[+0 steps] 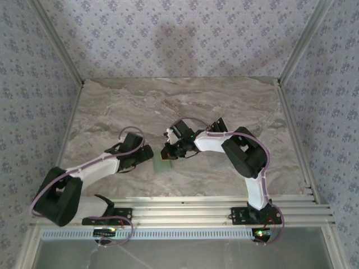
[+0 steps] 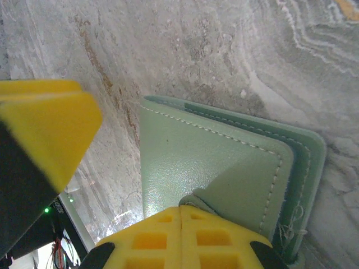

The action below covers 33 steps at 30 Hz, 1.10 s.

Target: Put the credit cards into the card holder

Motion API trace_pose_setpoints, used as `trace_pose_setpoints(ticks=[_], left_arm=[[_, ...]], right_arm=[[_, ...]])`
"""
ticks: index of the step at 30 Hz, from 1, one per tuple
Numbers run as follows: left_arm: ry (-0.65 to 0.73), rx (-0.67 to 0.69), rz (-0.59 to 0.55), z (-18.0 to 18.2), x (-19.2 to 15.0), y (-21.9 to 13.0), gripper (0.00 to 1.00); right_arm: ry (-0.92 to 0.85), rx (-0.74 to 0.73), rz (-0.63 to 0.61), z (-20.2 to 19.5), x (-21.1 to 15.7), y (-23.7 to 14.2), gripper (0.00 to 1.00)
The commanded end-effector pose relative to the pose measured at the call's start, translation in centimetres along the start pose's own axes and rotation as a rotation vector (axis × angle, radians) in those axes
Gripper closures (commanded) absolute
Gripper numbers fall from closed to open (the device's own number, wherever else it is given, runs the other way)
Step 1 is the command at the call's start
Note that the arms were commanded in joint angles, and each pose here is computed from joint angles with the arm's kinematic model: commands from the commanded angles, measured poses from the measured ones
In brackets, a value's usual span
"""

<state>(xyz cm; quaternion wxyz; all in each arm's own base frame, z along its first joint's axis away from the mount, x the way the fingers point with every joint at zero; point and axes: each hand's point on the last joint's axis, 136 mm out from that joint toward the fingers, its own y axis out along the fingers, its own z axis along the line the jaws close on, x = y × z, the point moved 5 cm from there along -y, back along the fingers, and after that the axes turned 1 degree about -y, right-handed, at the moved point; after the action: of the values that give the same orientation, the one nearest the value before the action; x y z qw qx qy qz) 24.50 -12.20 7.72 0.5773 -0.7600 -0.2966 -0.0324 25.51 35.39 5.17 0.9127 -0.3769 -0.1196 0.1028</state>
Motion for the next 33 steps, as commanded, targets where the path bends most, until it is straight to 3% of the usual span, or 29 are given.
trace_pose_setpoints(ticks=[1,9,17,27,33], left_arm=[[0.040,-0.122,0.006,-2.8,1.2,0.5,0.12],[0.025,-0.157,0.042,-2.9,0.3,1.5,0.12],[0.061,-0.188,-0.018,-3.8,0.6,-1.8,0.12],[0.110,-0.011,0.008,-2.2,-0.4,-2.2,0.13],[0.148,0.012,0.018,-2.5,-0.7,-1.3,0.13]], right_arm=[[0.338,-0.439,0.417,-10.7,-12.3,1.2,1.00],[0.331,-0.411,0.403,-10.0,-11.7,0.7,1.00],[0.329,-0.388,0.394,-9.7,-11.4,0.6,1.00],[0.305,-0.354,0.361,-9.0,-10.4,0.8,1.00],[0.294,-0.345,0.353,-8.7,-10.1,0.9,1.00]])
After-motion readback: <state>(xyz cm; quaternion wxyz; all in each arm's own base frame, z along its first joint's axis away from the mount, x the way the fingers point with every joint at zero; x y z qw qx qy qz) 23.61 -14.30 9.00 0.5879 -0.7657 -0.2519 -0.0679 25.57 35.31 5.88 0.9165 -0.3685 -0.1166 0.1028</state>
